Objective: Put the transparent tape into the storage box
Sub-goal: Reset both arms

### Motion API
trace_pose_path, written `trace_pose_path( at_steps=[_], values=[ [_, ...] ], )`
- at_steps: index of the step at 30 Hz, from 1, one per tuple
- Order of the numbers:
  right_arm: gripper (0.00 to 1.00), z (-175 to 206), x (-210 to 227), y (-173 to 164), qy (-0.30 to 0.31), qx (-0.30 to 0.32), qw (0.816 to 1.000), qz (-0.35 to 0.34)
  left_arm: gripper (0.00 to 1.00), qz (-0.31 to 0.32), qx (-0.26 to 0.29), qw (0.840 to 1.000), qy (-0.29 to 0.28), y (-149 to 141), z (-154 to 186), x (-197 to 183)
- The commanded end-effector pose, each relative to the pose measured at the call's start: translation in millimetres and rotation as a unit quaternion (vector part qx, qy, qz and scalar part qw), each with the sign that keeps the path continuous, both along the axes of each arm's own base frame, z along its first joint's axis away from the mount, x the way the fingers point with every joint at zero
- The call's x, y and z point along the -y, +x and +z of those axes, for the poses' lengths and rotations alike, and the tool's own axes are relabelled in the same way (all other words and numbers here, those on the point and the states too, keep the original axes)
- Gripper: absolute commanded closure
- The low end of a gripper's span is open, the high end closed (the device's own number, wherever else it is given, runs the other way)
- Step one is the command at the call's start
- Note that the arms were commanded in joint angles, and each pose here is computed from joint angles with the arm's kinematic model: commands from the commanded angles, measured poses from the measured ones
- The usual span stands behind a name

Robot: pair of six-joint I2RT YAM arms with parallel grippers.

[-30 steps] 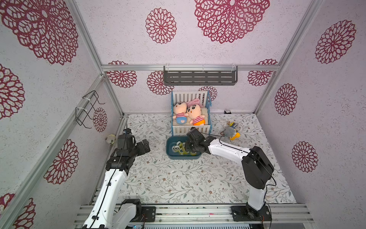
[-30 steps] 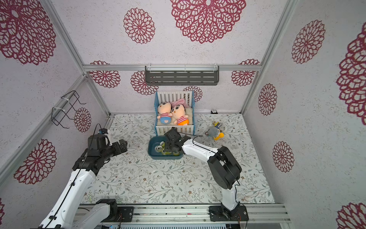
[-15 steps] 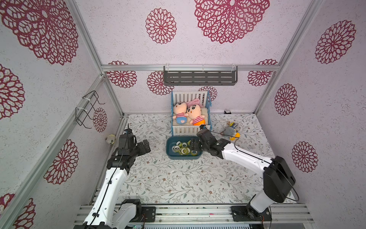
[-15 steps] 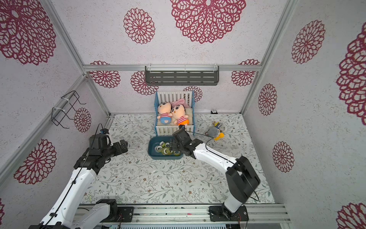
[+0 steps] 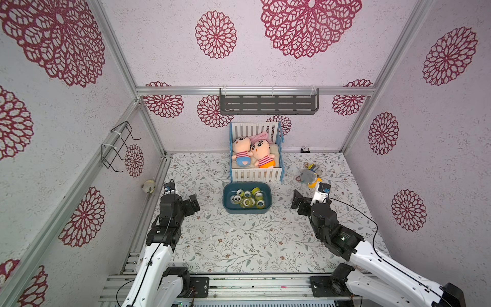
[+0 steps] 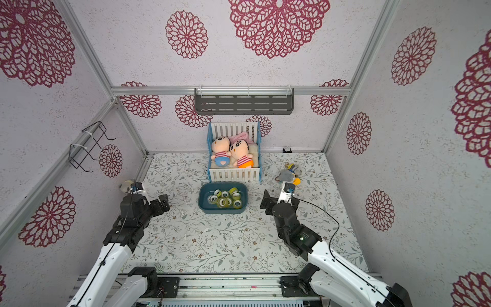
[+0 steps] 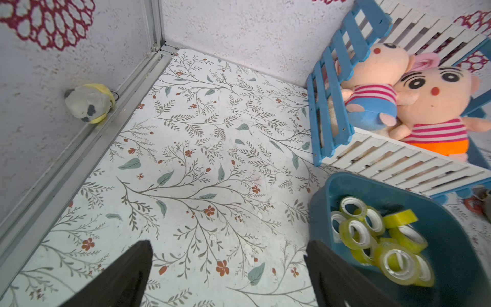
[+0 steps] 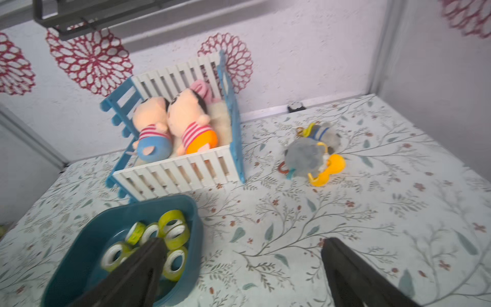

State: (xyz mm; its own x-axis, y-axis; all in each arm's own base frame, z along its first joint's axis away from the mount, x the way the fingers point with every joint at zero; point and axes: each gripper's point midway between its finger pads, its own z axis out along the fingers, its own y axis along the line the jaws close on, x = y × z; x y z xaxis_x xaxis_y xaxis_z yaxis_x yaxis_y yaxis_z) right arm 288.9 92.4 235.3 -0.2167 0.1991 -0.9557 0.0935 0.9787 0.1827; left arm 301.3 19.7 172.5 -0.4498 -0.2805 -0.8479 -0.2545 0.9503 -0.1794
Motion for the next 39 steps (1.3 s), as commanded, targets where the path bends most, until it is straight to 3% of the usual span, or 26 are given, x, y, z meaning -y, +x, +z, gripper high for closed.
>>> trace_pose_path(
  at_steps=[1,5,9,20,31,34,39],
  values=[
    [0.01,21.9,40.9,-5.3,-0.059,0.060,0.992,-0.093,0.03,0.057,0.083,0.994,0.049,14.6,23.7,-23.2],
    [0.01,8.8,61.0,-7.9,-0.119,0.068,0.984,-0.117,0.03,0.122,0.085,0.983,0.109,22.7,18.2,-50.6],
    [0.01,-9.0,80.7,-5.1,-0.118,0.077,0.980,-0.138,0.03,0.119,0.083,0.978,0.150,42.3,4.7,-55.3],
    [0.01,-22.7,111.6,4.3,-0.102,0.132,0.977,-0.133,0.03,0.145,0.151,0.966,0.149,54.5,-14.8,-65.6],
    [0.01,-47.4,110.8,38.0,-0.115,0.111,0.981,-0.108,0.03,0.086,0.146,0.974,0.148,87.0,-43.1,-61.9],
    [0.01,-58.4,104.9,50.9,-0.109,0.102,0.984,-0.093,0.03,0.057,0.108,0.983,0.138,96.5,-50.5,-56.0],
    [0.01,-59.5,95.6,71.1,-0.111,0.105,0.985,-0.076,0.03,0.024,0.110,0.986,0.124,100.9,-51.9,-51.3]
  ],
)
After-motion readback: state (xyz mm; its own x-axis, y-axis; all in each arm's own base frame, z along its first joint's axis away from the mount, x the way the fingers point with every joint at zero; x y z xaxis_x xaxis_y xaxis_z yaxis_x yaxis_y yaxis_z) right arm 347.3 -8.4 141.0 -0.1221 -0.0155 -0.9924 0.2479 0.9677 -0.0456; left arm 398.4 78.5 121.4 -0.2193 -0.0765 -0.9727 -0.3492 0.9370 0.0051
